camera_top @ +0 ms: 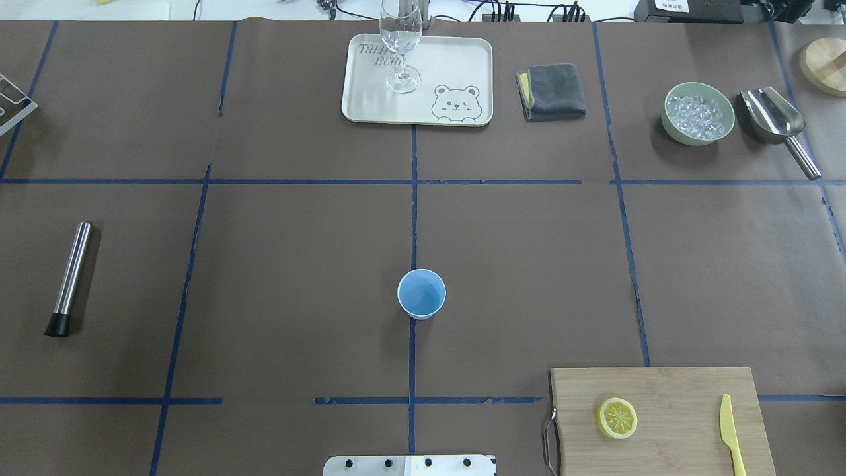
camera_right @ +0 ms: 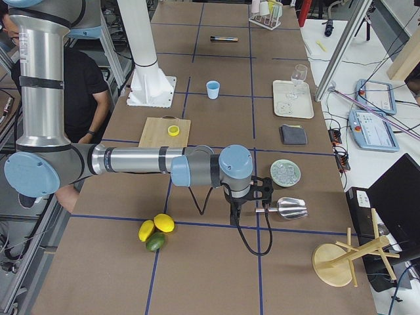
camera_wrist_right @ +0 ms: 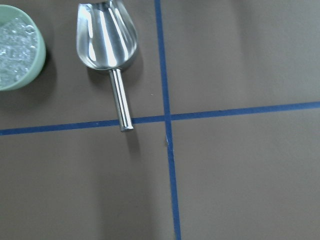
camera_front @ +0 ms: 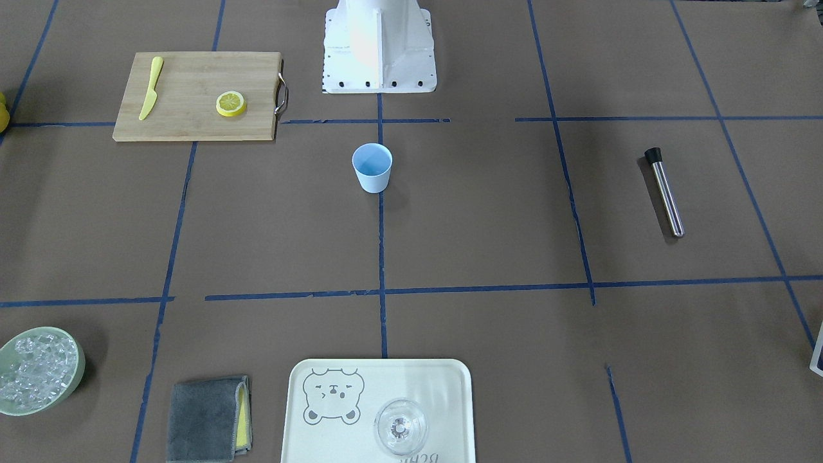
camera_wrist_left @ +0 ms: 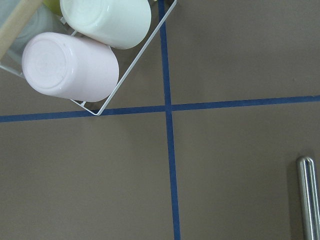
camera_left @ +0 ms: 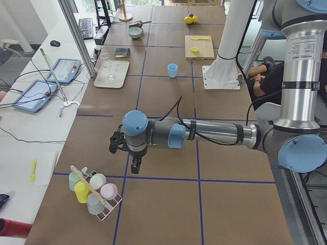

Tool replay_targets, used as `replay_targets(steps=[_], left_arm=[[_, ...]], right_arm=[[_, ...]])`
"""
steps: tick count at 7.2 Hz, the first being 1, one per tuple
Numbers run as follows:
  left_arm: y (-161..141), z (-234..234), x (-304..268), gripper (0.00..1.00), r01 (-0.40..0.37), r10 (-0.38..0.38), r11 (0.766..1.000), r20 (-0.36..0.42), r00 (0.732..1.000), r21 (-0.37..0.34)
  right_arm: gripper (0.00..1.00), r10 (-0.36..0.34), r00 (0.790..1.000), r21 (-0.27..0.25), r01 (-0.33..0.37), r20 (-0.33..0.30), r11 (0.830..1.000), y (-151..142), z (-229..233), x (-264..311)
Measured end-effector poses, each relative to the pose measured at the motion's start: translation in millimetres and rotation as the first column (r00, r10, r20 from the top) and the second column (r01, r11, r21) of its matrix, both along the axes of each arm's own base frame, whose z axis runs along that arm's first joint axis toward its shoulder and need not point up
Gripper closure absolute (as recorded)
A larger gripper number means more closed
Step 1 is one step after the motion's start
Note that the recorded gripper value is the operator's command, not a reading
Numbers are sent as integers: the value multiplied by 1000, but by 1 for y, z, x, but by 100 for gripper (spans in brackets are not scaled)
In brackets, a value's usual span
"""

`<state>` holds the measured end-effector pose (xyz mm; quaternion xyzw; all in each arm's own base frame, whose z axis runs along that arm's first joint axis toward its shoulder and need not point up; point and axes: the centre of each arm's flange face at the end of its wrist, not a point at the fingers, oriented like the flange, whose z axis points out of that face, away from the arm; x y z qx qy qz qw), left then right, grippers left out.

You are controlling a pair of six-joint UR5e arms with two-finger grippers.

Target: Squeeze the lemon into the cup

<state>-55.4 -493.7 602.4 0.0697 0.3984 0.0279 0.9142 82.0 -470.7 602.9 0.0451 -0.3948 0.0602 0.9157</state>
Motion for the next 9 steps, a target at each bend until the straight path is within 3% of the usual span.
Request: replay_targets(steps=[1,3,6,9], left_arm=[[-8,-9,3,0,-6,6,1000,0,1000,28],[-29,-33,23,0,-24,24,998,-3,1000,60],[-57,-74,64,0,-14,16,996,-30,999,87],[-60,-74,76,0,-14,19,993,-46,999,115]], right_arm=[[0,-14,1000,31,14,0,999,0,-17,-7],[0,-42,999,25,42,6,999,0,-28,-36],[0,-53,998,64,51,34,997,1,-78,-134],[0,-17,994,44,12,108,999,47,-121,-231]])
